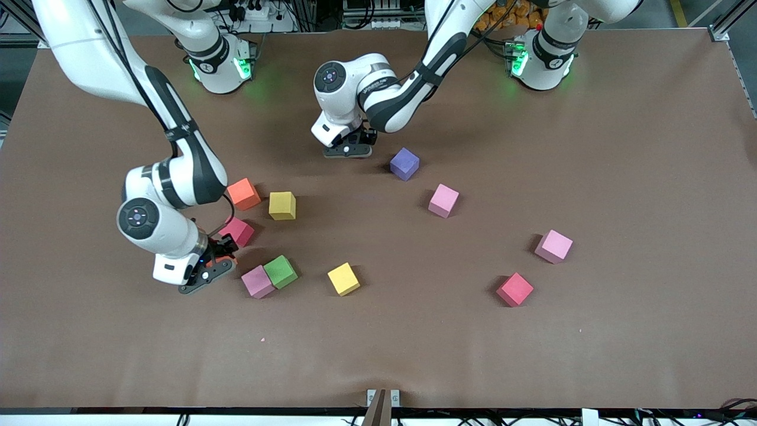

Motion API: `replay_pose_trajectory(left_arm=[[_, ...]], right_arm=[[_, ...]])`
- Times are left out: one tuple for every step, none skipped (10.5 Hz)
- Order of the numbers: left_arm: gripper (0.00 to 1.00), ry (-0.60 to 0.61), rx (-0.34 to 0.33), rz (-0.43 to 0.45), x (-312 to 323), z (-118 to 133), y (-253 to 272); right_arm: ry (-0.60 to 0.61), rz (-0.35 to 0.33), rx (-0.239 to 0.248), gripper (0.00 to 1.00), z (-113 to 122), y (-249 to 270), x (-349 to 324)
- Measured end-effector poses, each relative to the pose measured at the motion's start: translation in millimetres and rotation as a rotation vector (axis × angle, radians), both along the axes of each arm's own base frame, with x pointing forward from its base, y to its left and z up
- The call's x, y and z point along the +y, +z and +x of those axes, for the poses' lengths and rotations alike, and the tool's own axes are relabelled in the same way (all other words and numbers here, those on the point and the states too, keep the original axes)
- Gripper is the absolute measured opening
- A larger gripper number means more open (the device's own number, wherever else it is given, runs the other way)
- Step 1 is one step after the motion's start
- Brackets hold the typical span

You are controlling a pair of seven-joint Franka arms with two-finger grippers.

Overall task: Form number 2 with 11 blocks
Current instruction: 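Grasp the orange block with the right gripper while the left gripper carries purple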

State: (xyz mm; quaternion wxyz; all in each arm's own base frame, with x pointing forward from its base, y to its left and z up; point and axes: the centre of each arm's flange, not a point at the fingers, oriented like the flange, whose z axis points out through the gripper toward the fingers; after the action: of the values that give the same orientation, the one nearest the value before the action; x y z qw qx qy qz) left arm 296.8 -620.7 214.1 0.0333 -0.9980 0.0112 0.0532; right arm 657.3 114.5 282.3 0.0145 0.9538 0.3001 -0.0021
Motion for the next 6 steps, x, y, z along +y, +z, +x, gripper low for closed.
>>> replay_pose_trajectory(left_arm=[[0.53, -0.013, 0.006, 0.004, -3.9, -9.0, -6.3], [0.53, -0.025, 0.01, 0.007, -7.7, -17.7, -14.4], [0.55, -0.024, 0.008, 0.003, -10.0, -18.5, -12.9], [0.66, -0.009, 0.005, -0.001, -11.4, -18.6, -12.1], [0.8, 0.02, -0.004, -0.014, -14.8, -16.6, -7.3], [0.93, 0.048, -0.018, -0.035, -19.8, -9.9, 4.1]], right_arm=[[0.061, -0.001, -0.004, 0.62, 0.6, 7.6, 0.0], [0.146, 0.0, -0.003, 0.62, -0.2, 11.6, 3.2], [0.213, 0.006, -0.001, 0.62, -1.7, 12.9, 10.7], [0.258, 0.012, 0.004, 0.62, -3.6, 13.3, 18.0], [0.292, 0.018, 0.011, 0.62, -5.6, 15.0, 23.4], [0.315, 0.021, 0.02, 0.62, -7.9, 19.2, 26.7]])
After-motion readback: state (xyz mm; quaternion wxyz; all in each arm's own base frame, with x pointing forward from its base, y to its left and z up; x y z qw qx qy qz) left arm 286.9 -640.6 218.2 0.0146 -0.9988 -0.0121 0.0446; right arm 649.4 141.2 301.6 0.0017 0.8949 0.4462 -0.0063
